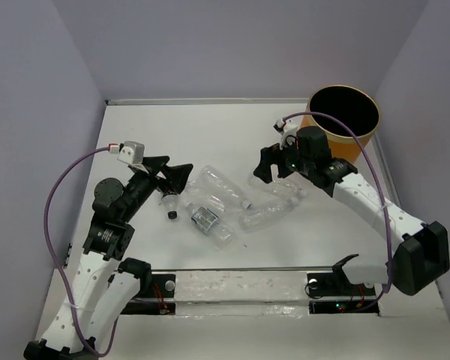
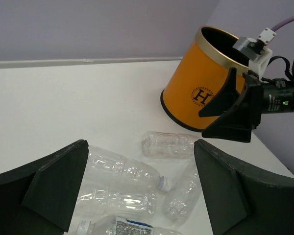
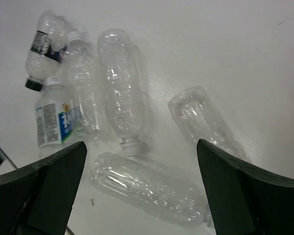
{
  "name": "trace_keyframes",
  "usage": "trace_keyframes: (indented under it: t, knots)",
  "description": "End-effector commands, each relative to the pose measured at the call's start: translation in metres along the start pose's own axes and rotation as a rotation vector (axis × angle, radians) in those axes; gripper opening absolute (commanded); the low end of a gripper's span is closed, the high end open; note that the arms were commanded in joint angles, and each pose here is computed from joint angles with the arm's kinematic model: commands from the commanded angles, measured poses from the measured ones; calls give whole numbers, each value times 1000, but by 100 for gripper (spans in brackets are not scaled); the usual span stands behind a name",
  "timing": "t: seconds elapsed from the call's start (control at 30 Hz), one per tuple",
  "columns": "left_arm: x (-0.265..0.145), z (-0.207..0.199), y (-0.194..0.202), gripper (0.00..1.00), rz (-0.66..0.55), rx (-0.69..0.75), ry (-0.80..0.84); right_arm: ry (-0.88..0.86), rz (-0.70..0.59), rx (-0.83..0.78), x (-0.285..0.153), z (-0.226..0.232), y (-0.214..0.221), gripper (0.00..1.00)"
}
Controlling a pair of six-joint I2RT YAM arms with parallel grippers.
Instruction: Put the plastic bottles in the bin
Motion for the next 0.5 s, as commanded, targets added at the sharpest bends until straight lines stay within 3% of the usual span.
trace_keyframes:
  t: [0.0, 0.37, 0.47]
  knots:
    - [0, -14, -20, 99, -37, 35, 44, 155, 89, -142, 9, -32, -2, 100]
    - [10, 9, -12, 99, -16, -9, -75, 194, 366, -341, 64, -75, 44, 100]
    - [12, 29, -8, 99, -14, -30, -200, 195, 418, -373, 71, -82, 52, 100]
Point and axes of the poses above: each gripper's point midway between its finger pads, its own x axis out along the fingers, its own z axis along the line the jaws close on, y = z × x, the point moved 3 cm from there along -x, back along the fingers, and after that the axes turned 10 degrees about -x, right-handed, at the moved point
